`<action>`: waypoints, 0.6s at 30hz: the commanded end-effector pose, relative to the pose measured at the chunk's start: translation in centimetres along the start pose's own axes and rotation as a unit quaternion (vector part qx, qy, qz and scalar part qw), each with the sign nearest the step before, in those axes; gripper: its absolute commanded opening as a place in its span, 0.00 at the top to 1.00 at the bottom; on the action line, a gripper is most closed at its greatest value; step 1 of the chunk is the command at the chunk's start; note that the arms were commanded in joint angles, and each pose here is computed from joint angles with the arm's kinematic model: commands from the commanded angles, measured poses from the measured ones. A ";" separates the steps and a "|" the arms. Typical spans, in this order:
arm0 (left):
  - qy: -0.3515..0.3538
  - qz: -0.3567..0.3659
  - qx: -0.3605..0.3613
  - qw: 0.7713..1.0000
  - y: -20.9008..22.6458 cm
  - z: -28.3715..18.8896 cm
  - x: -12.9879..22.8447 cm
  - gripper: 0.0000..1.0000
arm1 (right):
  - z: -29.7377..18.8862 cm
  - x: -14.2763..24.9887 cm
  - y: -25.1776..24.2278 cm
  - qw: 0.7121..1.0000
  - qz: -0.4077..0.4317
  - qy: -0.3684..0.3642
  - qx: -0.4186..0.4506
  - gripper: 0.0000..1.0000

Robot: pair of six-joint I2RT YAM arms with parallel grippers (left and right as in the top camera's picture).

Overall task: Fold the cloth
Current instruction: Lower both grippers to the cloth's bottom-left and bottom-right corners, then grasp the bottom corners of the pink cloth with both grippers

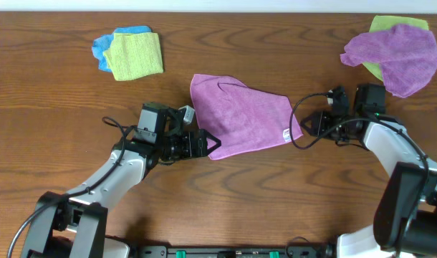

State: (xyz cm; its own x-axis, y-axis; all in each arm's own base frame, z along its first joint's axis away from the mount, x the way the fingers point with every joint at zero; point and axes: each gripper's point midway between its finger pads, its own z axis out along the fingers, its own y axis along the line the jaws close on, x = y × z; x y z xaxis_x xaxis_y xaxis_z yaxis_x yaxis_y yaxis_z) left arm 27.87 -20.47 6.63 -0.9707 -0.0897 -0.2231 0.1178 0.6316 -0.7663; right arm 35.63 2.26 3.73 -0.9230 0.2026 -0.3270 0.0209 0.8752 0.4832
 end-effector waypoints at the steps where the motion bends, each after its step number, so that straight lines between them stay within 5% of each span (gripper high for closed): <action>1: 0.000 -0.023 -0.015 1.000 1.4 0.2 1.0 0.05 | -0.1 -1.2 0.2 1.000 -0.015 -0.009 -0.012 0.56; 18: -0.009 -0.062 -0.008 0.998 2.4 0.7 2.0 0.02 | 2.1 0.2 -1.0 1.000 -0.002 0.027 -0.015 0.58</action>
State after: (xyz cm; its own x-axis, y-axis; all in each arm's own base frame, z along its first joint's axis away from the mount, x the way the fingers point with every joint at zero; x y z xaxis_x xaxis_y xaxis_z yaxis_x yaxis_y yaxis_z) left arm 26.41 -19.79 4.24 -0.9739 -0.1660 -0.1547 0.0166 0.6277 -0.7783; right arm 35.84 2.40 1.68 -0.9413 0.1864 -0.2816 0.0242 0.8691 0.4941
